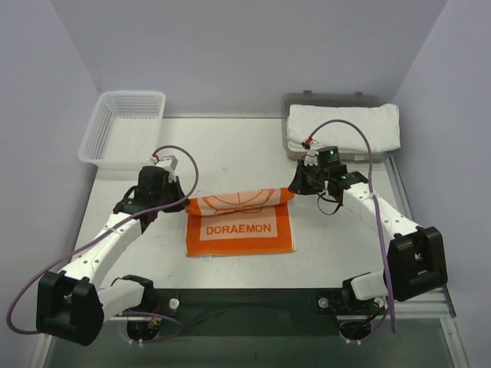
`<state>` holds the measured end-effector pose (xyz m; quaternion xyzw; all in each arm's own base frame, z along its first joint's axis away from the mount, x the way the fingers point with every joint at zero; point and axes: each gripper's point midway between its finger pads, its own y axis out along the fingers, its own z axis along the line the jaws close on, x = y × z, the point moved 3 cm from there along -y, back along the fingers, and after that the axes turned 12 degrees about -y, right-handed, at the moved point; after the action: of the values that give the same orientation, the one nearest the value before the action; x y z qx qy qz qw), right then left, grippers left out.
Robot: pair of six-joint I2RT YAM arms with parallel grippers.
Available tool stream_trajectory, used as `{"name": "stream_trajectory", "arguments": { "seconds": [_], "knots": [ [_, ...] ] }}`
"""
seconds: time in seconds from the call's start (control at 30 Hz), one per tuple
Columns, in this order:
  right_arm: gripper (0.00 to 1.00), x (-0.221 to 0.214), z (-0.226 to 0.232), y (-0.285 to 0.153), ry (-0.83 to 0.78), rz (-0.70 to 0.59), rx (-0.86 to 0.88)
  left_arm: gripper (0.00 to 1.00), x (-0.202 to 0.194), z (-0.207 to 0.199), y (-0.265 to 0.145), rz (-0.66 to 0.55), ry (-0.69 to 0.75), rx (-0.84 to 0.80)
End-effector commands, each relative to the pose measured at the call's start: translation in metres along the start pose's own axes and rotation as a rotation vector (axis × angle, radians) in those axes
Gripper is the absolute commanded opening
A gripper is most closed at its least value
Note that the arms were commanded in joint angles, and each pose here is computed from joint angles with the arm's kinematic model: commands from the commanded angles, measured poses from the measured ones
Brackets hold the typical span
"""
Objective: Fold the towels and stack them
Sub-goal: Fold the towel
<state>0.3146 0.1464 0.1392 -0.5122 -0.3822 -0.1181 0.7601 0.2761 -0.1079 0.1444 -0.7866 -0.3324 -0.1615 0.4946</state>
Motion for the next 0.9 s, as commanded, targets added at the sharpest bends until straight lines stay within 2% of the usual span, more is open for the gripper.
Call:
{"name": "stream_trajectory", "arguments": {
  "seconds": [0.0, 0.17, 0.6, 0.73, 0.87],
  "knots": [
    [0.0, -0.018, -0.003, -0.012, 0.063, 0.008, -0.04, 0.0, -0.024, 0.003, -0.01, 0.039, -0.087, -0.022],
    [0.0, -0.043, 0.011, -0.021, 0.131, 0.037, 0.022, 0.0, -0.057, 0.022, -0.017, 0.09, -0.144, 0.017],
    [0.0, -0.083, 0.026, -0.033, 0.192, 0.119, 0.074, 0.0, -0.061, 0.032, -0.016, 0.091, -0.14, 0.068],
    [0.0, -0.102, 0.03, -0.029, 0.217, 0.179, 0.09, 0.0, -0.068, 0.04, -0.012, 0.101, -0.146, 0.105],
    [0.0, -0.129, 0.028, -0.02, 0.253, 0.291, 0.083, 0.0, -0.077, 0.045, -0.007, 0.139, -0.159, 0.124]
  ]
}}
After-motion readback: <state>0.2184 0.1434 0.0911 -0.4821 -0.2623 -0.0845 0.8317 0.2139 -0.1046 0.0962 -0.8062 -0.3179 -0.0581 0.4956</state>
